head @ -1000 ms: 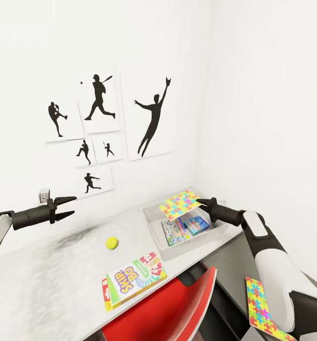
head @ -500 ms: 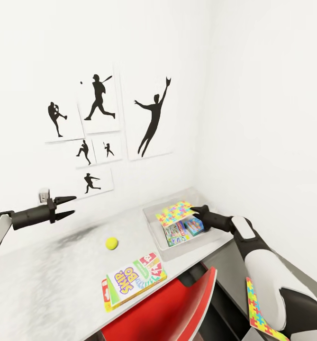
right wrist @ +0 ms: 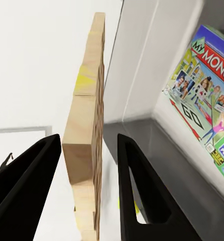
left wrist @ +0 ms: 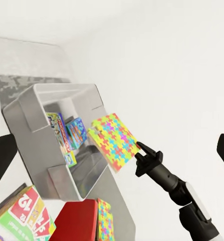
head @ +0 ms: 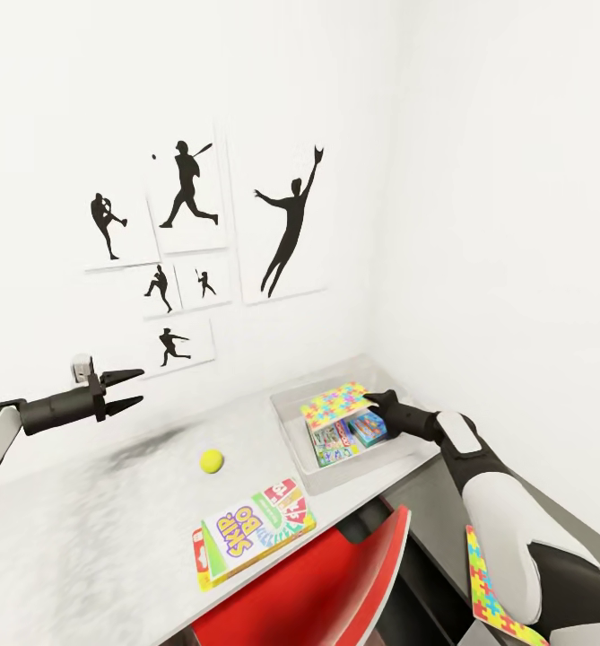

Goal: Put all the toys in the child's room - the three board games (two on the bed and one on the table), the two jigsaw puzzles on the table, and the tennis ball on the table - inside the toy box on the table in the child's room.

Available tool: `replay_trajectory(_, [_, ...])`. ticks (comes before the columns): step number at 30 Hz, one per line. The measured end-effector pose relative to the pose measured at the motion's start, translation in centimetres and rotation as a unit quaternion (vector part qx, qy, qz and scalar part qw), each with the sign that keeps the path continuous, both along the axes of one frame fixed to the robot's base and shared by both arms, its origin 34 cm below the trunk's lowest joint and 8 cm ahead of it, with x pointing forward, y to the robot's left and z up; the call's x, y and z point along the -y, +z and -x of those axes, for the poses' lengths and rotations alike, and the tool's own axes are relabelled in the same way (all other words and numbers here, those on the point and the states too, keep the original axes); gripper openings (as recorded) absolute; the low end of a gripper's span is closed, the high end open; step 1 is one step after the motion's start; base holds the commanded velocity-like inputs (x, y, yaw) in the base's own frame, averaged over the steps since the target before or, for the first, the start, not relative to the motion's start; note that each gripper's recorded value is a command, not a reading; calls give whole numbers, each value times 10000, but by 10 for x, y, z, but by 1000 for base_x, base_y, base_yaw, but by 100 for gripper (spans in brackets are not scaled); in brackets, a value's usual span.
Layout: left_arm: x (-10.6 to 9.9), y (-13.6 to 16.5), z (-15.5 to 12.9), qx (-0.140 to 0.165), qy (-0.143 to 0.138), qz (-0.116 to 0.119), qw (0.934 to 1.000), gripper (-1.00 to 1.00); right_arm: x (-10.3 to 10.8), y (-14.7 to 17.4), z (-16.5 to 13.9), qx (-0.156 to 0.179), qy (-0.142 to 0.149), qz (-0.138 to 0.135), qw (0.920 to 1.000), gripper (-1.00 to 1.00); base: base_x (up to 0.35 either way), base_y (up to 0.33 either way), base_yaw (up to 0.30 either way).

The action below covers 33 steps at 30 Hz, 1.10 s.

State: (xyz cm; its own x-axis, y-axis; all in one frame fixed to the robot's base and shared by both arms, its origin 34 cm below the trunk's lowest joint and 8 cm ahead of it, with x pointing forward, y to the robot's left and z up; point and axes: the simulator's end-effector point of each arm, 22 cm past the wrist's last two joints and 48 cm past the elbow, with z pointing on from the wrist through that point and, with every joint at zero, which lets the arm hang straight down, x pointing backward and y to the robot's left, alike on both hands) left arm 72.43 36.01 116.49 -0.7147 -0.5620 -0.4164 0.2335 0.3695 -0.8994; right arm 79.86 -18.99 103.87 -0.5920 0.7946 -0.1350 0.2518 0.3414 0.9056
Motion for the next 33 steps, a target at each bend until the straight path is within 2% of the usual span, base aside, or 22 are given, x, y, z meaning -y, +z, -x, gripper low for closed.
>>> replay_trajectory(4, [0, 0, 0, -3, 0, 2, 10000, 100, -1, 1, -1, 17, -2, 14, 10000, -100, 1, 0, 0])
replay_trajectory(9, [0, -1, 1, -4, -3, 6, 10000, 100, -10, -2, 2, 19, 164, 196, 9997, -100, 80, 0, 0])
replay_trajectory(13, [0, -1, 1, -5, -3, 7, 10000, 100, -12, -3, 2, 23, 203, 242, 9995, -100, 28, 0, 0])
replay_trajectory(33, [0, -1, 1, -11, -5, 9, 10000, 100, -7, -3, 0, 53, 122, 311, 9994, -100, 88, 33, 0])
